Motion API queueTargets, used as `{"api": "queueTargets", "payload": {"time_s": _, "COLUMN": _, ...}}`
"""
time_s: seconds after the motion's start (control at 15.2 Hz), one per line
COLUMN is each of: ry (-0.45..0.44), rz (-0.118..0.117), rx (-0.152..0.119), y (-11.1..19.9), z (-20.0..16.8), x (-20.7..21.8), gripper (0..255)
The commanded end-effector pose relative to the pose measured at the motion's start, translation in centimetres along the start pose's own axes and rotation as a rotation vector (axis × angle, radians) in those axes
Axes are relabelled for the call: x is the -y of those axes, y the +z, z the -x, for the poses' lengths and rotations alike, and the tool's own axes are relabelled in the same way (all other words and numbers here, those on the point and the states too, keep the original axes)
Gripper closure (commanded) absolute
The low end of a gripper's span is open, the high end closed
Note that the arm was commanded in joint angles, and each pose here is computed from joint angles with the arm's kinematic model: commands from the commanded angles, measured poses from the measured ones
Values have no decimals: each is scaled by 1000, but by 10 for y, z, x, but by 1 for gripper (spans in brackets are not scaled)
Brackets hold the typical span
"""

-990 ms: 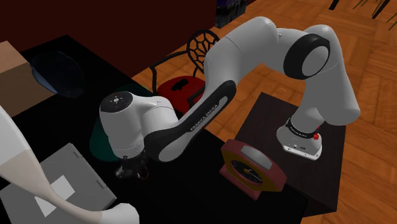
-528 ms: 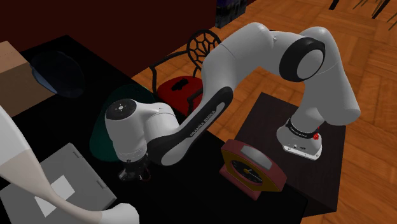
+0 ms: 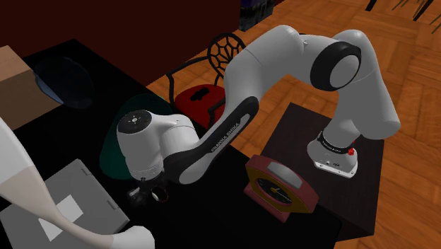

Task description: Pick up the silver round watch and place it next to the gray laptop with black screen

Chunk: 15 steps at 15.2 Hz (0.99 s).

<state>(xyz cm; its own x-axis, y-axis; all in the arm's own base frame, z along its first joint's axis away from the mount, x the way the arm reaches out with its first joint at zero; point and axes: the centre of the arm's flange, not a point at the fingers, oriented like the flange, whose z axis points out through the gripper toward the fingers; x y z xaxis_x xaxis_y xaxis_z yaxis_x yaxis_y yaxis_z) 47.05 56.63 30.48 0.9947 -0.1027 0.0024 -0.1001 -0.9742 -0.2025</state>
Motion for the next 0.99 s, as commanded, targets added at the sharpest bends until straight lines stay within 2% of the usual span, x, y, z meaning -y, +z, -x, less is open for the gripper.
{"api": "queueTargets", "payload": {"time_s": 0.0, "ry": 0, "rz": 0, "rx": 0, "y": 0, "z": 0, "x": 0, "gripper": 0}}
{"api": "queueTargets", "payload": {"time_s": 0.13, "ry": 0, "rz": 0, "rx": 0, "y": 0, "z": 0, "x": 0, "gripper": 0}}
{"api": "queueTargets", "payload": {"time_s": 0.4, "ry": 0, "rz": 0, "rx": 0, "y": -50, "z": 0, "x": 0, "gripper": 0}}
{"api": "queueTargets", "payload": {"time_s": 0.92, "ry": 0, "rz": 0, "rx": 0, "y": -50, "z": 0, "x": 0, "gripper": 0}}
